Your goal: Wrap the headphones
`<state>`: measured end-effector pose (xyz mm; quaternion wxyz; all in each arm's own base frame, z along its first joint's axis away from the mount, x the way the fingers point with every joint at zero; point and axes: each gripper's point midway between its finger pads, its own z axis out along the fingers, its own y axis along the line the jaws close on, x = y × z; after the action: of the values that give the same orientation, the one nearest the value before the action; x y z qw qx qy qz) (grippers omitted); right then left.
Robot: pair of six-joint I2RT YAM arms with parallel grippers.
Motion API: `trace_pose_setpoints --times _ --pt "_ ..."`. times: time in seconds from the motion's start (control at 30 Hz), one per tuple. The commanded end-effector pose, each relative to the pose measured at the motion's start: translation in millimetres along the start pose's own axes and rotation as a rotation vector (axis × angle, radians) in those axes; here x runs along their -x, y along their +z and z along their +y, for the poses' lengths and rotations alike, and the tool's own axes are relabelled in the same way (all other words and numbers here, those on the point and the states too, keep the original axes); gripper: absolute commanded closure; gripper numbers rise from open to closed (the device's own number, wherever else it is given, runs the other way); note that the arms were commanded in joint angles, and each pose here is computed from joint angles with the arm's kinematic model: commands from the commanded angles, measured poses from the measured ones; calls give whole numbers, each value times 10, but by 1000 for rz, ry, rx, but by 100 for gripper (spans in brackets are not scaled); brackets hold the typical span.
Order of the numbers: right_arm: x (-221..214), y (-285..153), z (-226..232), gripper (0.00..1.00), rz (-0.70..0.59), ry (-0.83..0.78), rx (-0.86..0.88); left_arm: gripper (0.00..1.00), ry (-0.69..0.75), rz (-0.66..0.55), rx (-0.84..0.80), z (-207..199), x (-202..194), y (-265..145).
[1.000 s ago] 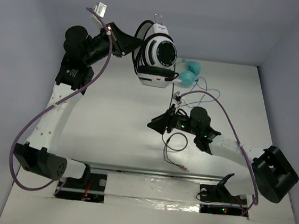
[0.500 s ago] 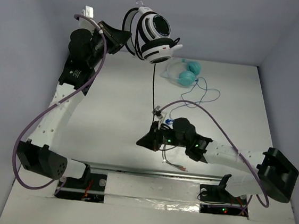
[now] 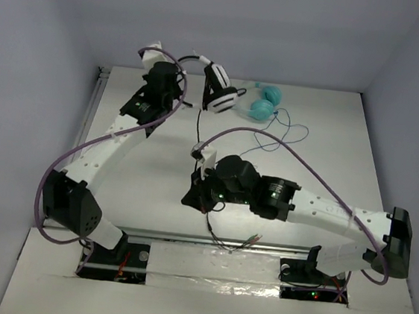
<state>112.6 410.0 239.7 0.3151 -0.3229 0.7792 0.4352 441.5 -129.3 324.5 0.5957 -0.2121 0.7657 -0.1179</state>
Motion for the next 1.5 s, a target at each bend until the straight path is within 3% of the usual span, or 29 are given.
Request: trace_pose_setpoints --times 0.0,0.13,0.33,0.57,0.77,0.93,1.13,1.33,1.47 --pt "119 -400 -102 100 43 -100 -133 100 257 -11 94 101 -183 -79" --pt "425 -713 -439 100 -15 -191 -379 100 447 131 105 293 -789 -223" --pt "954 -1110 -814 100 -124 -205 -534 100 599 309 7 449 -1540 -543" --pt "1109 -1386 -1511 100 -166 -160 -753 100 614 446 -285 251 -1860 -995" --pt "1065 -1434 -1933 100 -214 -87 -863 100 538 455 -499 -76 -1605 -1219" --pt "1002 -1348 -2083 100 -264 -25 -861 100 372 430 -671 -182 -1123 -1281" --pt "954 -1102 -2024 100 -335 25 -721 100 219 410 -946 -492 -711 -1583" --pt "991 -789 -1655 100 -441 36 -405 100 41 335 -1167 -866 -167 -1804" --pt "1031 -639 -1424 99 -488 42 -232 100 -53 269 -1184 -984 152 -1809"
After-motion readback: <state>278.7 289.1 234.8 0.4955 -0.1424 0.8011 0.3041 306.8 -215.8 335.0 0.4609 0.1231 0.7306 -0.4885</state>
